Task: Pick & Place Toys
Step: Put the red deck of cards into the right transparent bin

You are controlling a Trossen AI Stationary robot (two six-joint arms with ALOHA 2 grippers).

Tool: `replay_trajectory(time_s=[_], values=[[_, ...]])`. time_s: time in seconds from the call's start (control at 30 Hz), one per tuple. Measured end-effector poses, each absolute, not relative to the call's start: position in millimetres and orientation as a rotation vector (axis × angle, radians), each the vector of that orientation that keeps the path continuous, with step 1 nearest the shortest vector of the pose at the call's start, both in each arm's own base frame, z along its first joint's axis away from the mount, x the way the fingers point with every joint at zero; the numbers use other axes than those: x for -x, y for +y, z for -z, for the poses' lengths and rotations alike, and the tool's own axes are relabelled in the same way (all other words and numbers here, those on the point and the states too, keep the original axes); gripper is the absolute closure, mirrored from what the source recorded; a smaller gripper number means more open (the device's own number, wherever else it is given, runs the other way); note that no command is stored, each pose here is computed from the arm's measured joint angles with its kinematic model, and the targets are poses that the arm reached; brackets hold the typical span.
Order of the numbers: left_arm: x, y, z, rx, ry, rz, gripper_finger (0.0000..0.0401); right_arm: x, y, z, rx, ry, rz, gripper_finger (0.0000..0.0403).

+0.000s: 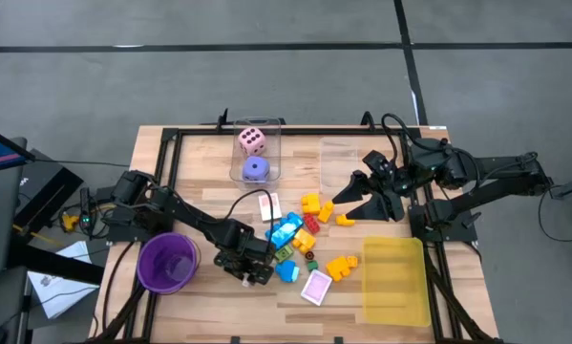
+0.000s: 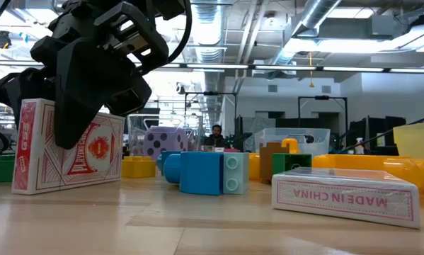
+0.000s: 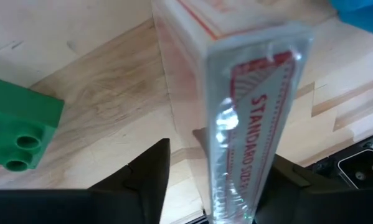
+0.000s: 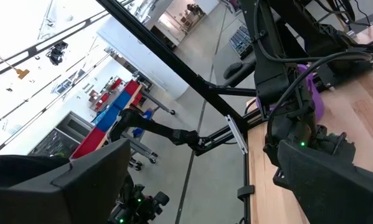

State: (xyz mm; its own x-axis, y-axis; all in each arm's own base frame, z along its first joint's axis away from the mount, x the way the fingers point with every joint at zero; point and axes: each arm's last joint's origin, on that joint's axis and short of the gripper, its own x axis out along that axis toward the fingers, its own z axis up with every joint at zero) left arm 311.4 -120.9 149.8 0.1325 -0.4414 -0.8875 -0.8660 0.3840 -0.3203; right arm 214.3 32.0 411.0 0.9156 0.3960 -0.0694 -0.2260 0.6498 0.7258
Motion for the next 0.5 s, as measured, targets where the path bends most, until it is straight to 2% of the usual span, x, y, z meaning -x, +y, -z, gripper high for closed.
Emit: replay_trajectory(time_s=[0.23,0.5], values=[[-311.6,-121.0,-149.8,1.242,1.49,-0.47,0.0271,-214.3,32.0,-411.0,-0.789,0.23,-0.357,0.0003],[-312.1,-121.2,-150.0,1.247,1.486,-0.467,0.0304,-214.3,31.9,-411.0,-0.789,0.23,-0.356,0.0003]])
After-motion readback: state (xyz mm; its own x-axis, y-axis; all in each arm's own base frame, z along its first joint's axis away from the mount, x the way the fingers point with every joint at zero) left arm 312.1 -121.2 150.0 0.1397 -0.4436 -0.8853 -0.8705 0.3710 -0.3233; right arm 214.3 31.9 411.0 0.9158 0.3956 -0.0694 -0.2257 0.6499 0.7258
